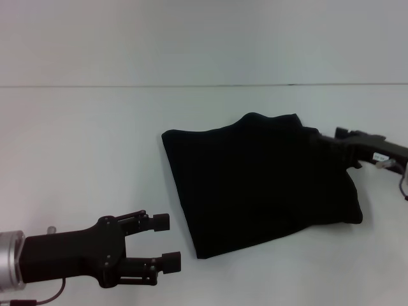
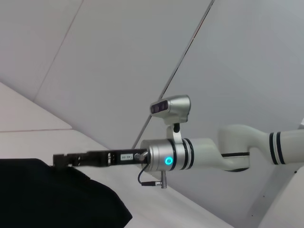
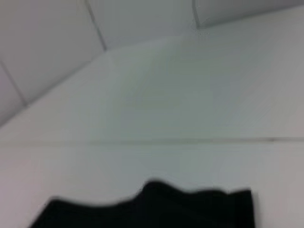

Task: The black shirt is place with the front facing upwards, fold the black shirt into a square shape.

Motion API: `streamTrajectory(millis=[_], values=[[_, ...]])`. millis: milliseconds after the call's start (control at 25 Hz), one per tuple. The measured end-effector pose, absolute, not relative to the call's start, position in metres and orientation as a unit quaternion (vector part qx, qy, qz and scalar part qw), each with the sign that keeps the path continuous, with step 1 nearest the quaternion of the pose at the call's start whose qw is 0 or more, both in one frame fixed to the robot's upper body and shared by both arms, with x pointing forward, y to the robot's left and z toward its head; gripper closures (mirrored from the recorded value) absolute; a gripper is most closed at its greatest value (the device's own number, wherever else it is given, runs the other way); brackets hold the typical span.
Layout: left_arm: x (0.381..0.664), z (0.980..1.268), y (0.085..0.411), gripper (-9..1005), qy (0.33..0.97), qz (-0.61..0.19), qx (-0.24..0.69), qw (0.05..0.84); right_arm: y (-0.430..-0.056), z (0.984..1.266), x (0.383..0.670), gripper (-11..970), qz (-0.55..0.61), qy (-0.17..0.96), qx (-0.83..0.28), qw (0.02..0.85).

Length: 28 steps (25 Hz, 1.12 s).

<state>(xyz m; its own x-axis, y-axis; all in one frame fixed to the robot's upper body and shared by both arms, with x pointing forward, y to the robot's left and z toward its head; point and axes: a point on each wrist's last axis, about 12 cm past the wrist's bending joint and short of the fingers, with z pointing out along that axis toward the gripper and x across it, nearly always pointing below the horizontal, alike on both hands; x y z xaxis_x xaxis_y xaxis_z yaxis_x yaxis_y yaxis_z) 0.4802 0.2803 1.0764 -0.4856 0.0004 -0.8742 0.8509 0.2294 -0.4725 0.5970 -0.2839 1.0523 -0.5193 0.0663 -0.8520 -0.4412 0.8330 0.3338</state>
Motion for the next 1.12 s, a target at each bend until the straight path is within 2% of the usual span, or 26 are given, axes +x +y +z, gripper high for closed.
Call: streamTrajectory(millis=[120, 280, 480, 1120], values=[[0.48, 1.077, 0.28, 58, 0.676, -0.535, 0.315, 0.398, -0.287, 1.059, 0.593, 164, 0.292, 0.808, -0.102, 0.502], [0.481, 1.077, 0.28, 59, 0.676, -0.534, 0.315, 0.398, -0.275, 1.064, 0.588, 164, 0.32, 0.783, -0.146, 0.513], [0.482, 1.077, 0.279, 61, 0.675, -0.534, 0.316, 0.399, -0.257, 1.053, 0.582, 164, 0.317, 0.785, -0.204, 0.491], [0.484, 1.079, 0.279, 66, 0.676, -0.535, 0.312, 0.399, -0.283, 1.031, 0.574, 163, 0.255, 0.83, -0.146, 0.474]])
